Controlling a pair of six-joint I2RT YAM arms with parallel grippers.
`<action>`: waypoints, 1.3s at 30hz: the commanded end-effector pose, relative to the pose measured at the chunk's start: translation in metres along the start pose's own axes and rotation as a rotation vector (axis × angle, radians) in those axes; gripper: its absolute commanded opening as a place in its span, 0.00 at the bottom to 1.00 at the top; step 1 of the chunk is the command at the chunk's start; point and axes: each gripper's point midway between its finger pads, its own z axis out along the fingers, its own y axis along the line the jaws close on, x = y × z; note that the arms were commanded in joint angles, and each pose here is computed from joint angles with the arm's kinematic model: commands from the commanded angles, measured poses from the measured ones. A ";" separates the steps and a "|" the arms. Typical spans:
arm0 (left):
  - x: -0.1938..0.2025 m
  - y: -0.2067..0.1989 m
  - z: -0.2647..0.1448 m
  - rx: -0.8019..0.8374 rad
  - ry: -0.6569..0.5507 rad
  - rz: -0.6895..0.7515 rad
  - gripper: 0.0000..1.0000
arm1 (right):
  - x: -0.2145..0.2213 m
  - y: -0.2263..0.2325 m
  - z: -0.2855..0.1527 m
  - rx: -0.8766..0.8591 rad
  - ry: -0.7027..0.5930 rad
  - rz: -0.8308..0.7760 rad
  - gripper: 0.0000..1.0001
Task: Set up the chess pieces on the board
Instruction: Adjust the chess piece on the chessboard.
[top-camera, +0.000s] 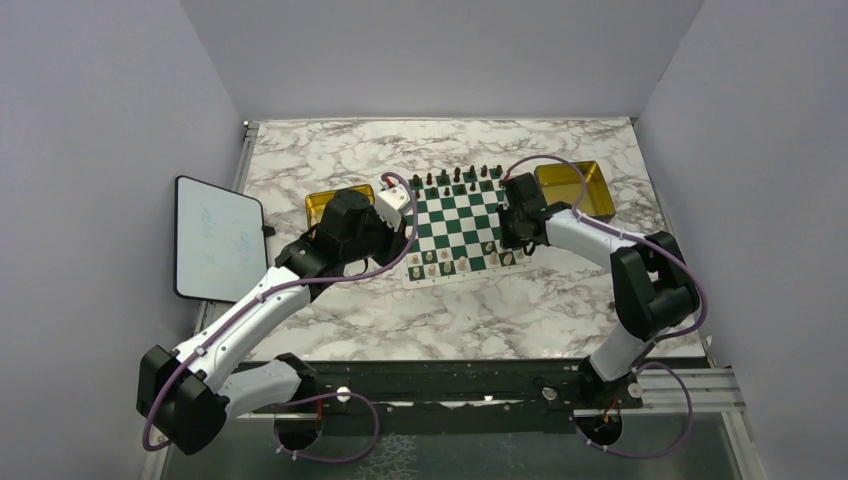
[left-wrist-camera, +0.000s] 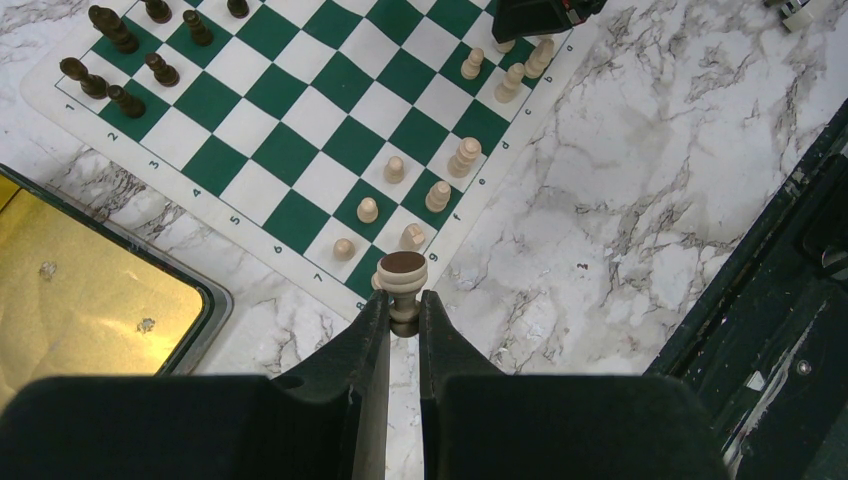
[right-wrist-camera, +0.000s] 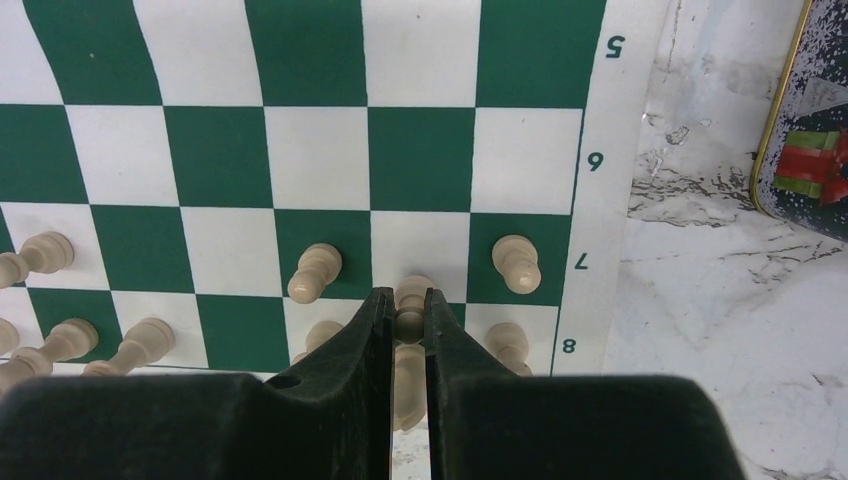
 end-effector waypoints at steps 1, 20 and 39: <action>-0.006 -0.006 -0.002 0.029 -0.030 0.021 0.09 | -0.015 0.002 0.001 0.017 -0.033 0.004 0.14; -0.006 -0.005 -0.002 0.024 -0.032 0.021 0.09 | -0.003 0.003 0.011 0.023 0.057 0.006 0.14; -0.005 -0.003 -0.003 0.008 -0.033 0.024 0.09 | -0.011 0.007 0.014 0.021 0.076 0.013 0.35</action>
